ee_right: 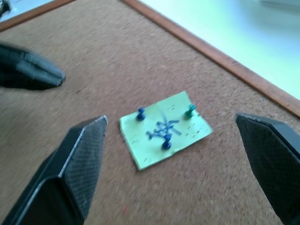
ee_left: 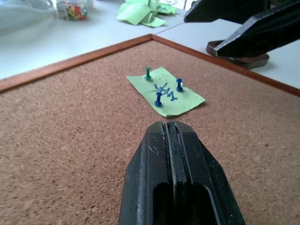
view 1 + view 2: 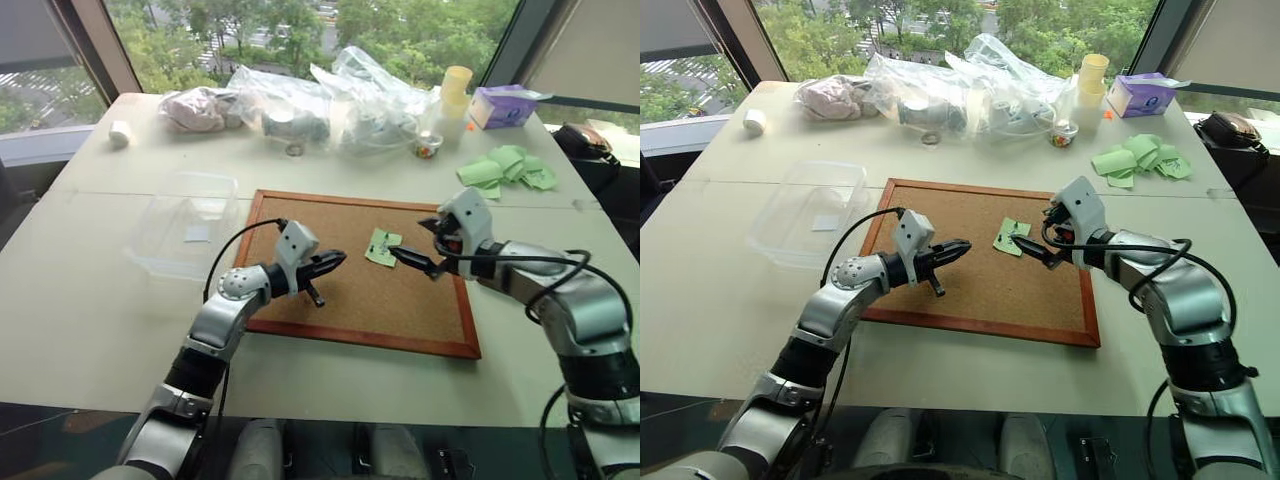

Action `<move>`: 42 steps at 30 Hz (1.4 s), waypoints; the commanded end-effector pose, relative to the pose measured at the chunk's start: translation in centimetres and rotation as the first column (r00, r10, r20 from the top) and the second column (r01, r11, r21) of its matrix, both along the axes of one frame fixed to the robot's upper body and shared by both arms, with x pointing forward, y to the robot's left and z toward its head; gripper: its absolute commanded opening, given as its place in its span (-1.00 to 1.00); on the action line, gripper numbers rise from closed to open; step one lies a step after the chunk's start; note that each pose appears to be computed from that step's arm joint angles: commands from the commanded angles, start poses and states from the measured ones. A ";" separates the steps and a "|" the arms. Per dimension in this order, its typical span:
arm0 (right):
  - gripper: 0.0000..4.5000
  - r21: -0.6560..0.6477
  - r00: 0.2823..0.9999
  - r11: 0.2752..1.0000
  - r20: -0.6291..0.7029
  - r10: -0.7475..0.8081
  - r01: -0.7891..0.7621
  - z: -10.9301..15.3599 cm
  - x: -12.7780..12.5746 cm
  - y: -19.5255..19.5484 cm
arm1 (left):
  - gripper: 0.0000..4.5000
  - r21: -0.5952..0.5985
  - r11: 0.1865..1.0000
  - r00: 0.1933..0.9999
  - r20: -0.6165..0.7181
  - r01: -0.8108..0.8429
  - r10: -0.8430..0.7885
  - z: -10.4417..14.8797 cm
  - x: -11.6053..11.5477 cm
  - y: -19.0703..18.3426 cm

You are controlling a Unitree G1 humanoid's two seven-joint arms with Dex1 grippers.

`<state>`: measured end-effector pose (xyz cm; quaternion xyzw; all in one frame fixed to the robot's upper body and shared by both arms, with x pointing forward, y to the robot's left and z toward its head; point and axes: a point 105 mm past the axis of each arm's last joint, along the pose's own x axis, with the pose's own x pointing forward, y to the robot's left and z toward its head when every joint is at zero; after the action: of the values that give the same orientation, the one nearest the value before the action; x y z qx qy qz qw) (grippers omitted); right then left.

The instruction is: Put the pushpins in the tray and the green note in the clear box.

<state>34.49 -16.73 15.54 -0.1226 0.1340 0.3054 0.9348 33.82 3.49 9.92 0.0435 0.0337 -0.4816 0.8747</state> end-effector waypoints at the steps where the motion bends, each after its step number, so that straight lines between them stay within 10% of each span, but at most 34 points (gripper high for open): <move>1: 1.00 -0.022 0.997 0.998 0.052 -0.054 0.055 0.7 1.7 -0.1 | -0.99 0.000 1.000 1.000 0.022 -0.008 0.008 -0.1 0.1 -0.5; 5: 1.00 0.002 0.996 0.997 0.033 -0.079 0.079 0.5 2.9 0.1 | -0.99 0.014 1.000 1.000 0.009 -0.019 0.019 -1.3 -0.1 -0.7; 12: -0.23 -0.022 0.998 0.998 0.023 -0.058 0.058 -0.2 4.1 1.1 | -1.00 0.053 0.998 0.999 0.008 -0.045 0.044 -2.4 -0.3 -0.5; 28: -0.23 -0.022 0.998 0.998 -0.031 -0.054 0.053 -2.2 4.8 1.2 | -1.00 0.044 0.998 0.999 0.013 -0.051 0.050 -2.3 -0.6 -0.5; 32: -0.97 -0.011 0.998 0.999 -0.035 -0.051 0.051 -2.3 4.9 1.5 | -1.00 0.046 0.997 0.998 0.010 -0.057 0.057 -2.5 -0.7 -0.4; 42: -0.97 0.039 0.998 0.997 0.012 -0.063 0.062 0.0 4.3 1.3 | -1.00 0.072 0.994 0.995 -0.054 -0.076 0.080 -3.9 -1.1 -0.2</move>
<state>38.75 -15.20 11.95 -0.1027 0.1846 0.2816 0.9360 33.56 3.27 8.90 0.0668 0.0215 -0.4468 0.8919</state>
